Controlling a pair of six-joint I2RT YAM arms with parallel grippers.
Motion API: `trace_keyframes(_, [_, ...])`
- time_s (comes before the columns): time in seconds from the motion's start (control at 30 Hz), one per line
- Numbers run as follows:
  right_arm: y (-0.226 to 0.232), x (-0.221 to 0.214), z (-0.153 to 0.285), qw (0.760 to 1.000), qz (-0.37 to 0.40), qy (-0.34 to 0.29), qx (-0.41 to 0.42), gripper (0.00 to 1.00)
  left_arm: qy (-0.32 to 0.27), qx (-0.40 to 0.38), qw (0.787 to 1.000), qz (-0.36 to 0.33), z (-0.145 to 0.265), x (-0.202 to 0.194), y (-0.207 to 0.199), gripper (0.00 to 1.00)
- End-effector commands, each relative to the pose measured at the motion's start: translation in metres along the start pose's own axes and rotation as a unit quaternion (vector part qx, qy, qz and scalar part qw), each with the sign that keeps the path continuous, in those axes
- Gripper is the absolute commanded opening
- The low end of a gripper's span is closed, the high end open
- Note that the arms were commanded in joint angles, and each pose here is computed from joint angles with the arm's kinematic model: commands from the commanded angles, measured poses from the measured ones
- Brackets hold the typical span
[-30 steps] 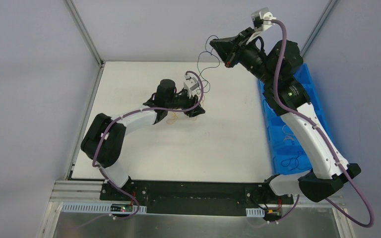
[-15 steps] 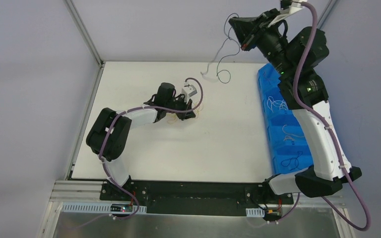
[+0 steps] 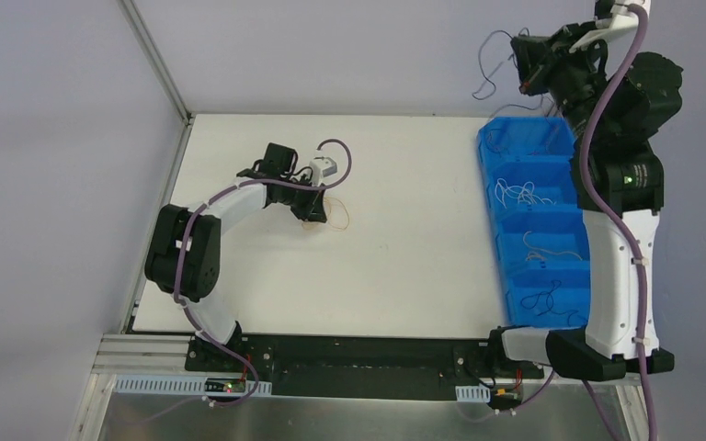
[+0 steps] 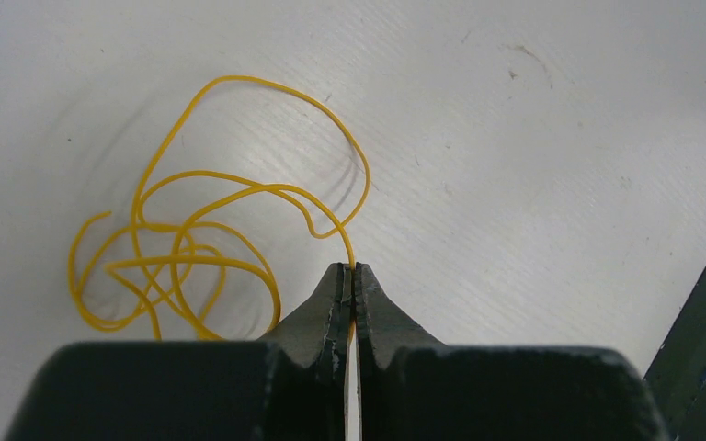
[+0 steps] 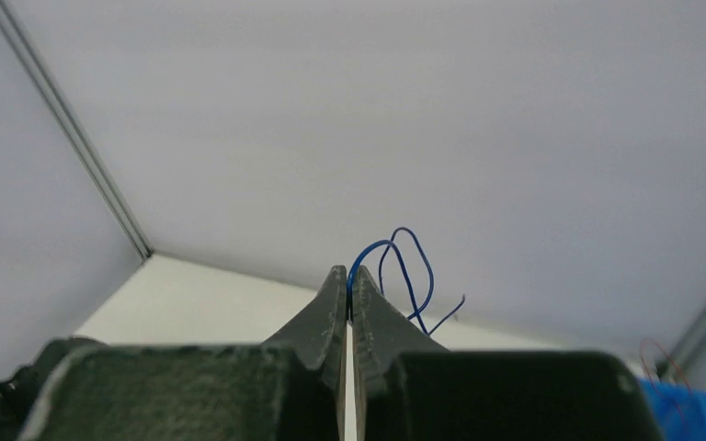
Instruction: Untangle the cables
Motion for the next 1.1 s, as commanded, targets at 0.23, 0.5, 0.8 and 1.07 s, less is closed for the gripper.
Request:
trace_keyframes(0.23, [-0.051,-0.108,0.144,0.949,0.006,0.281,-0.141,0.0,-0.005,-0.026,1.0,-0.014,0.02,0.013,-0.015,0.0])
trace_keyframes(0.5, [-0.036,-0.144,0.248,0.875,-0.031,0.431,-0.218,0.0,0.004,-0.039,0.999,0.008,0.011,0.011,-0.012,0.0])
trace_keyframes(0.8, [-0.065,-0.165,0.323,0.787,0.042,0.505,-0.351,0.0,0.016,-0.063,0.995,0.072,-0.007,0.016,-0.008,0.0])
trace_keyframes(1.07, [-0.086,-0.176,0.329,0.743,0.08,0.547,-0.376,0.0,0.018,-0.059,0.995,0.08,-0.009,0.031,-0.001,0.0])
Point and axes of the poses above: each gripper's point midway between its finger pads, its own z axis back along the fingers, its own y axis along the line the jaws close on, x = y × z, the point moved 2 cm from there along z, back along the fingers, and after that the axes turned 3 degrees about z, right-handed, at the moved point
